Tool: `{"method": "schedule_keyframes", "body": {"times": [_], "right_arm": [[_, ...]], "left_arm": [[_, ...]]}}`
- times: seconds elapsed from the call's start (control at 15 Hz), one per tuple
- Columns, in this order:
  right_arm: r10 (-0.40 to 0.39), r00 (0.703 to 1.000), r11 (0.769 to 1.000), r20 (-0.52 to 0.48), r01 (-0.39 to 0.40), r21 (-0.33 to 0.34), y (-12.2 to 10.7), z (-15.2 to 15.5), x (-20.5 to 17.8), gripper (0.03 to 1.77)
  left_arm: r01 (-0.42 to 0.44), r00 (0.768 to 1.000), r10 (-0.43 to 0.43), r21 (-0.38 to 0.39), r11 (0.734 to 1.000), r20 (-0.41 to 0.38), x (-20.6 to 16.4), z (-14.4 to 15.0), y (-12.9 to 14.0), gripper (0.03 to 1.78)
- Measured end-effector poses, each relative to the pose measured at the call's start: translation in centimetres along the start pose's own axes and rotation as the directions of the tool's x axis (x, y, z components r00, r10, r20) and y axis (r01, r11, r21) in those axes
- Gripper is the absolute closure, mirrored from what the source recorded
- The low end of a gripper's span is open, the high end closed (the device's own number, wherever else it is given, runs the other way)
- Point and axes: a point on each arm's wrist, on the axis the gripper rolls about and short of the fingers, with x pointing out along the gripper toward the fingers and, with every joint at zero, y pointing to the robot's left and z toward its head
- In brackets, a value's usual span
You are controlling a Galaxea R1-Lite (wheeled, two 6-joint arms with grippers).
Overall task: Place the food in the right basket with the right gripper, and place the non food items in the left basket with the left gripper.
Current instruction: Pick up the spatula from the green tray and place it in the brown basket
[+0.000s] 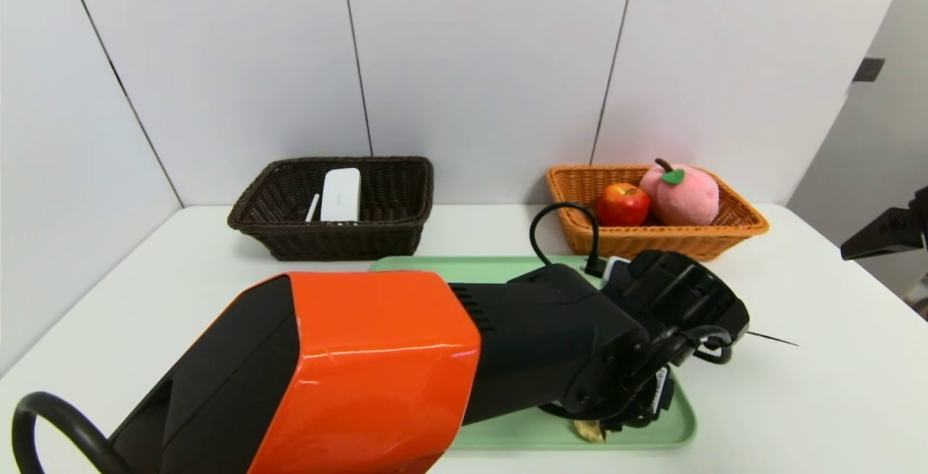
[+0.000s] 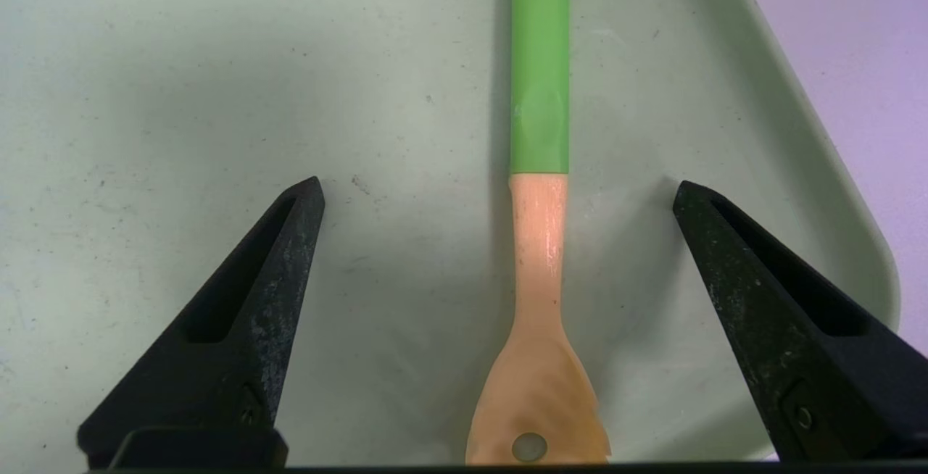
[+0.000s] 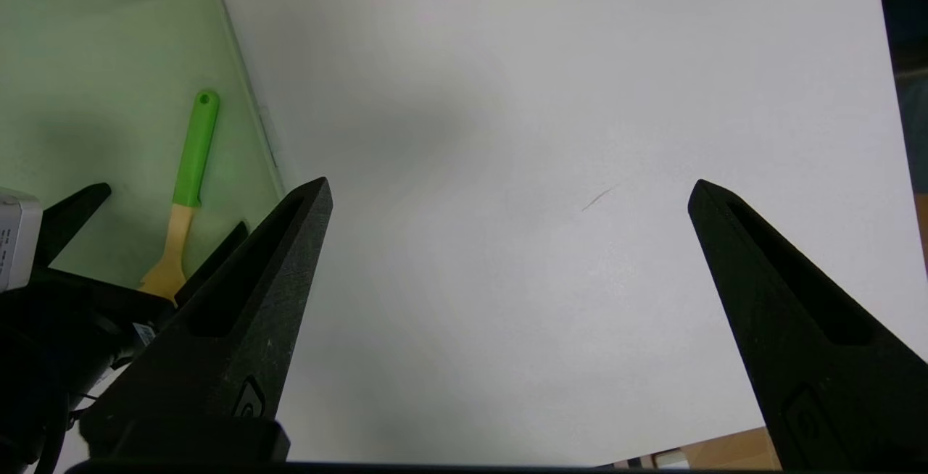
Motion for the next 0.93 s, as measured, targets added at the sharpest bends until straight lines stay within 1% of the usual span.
{"method": "schedule_keyframes", "body": {"times": [0.2,0.27,0.33,0.47,0.73,0.8,0.87,0.93], "right_arm": [[0.000,1.000,1.000,0.001,0.000,0.000,0.00,0.00,-0.02,0.10],[0.000,1.000,1.000,0.001,0.000,0.000,0.00,0.00,-0.02,0.10],[0.000,1.000,1.000,0.002,0.000,0.000,-0.01,0.00,-0.03,0.10],[0.002,1.000,1.000,0.006,-0.002,0.000,-0.04,-0.05,-0.18,0.10],[0.002,1.000,1.000,0.013,-0.002,0.000,-0.08,-0.08,-0.32,0.10],[0.002,1.000,1.000,0.014,-0.002,0.001,-0.09,-0.08,-0.34,0.10],[0.003,1.000,1.000,0.014,-0.003,0.001,-0.09,-0.08,-0.35,0.10],[0.002,1.000,1.000,0.014,-0.002,0.002,-0.09,-0.09,-0.35,0.10]], "left_arm": [[0.000,1.000,0.000,0.000,1.000,-0.001,0.00,-0.02,-0.01,0.12],[0.001,1.000,-0.001,-0.003,1.000,-0.001,0.00,-0.02,-0.02,0.24],[0.003,1.000,-0.003,-0.009,1.000,0.001,0.00,0.00,-0.04,0.41],[0.007,1.000,-0.007,-0.011,1.000,0.001,0.02,0.01,-0.05,0.68],[0.010,1.000,-0.010,-0.018,1.000,0.001,0.04,0.07,0.01,1.10],[0.010,1.000,-0.010,-0.020,1.000,0.001,0.04,0.07,0.01,1.53],[0.008,1.000,-0.008,-0.024,1.000,0.000,0.07,0.08,0.07,1.73],[0.008,1.000,-0.008,-0.030,1.000,0.000,0.08,0.09,0.09,1.73]]}}
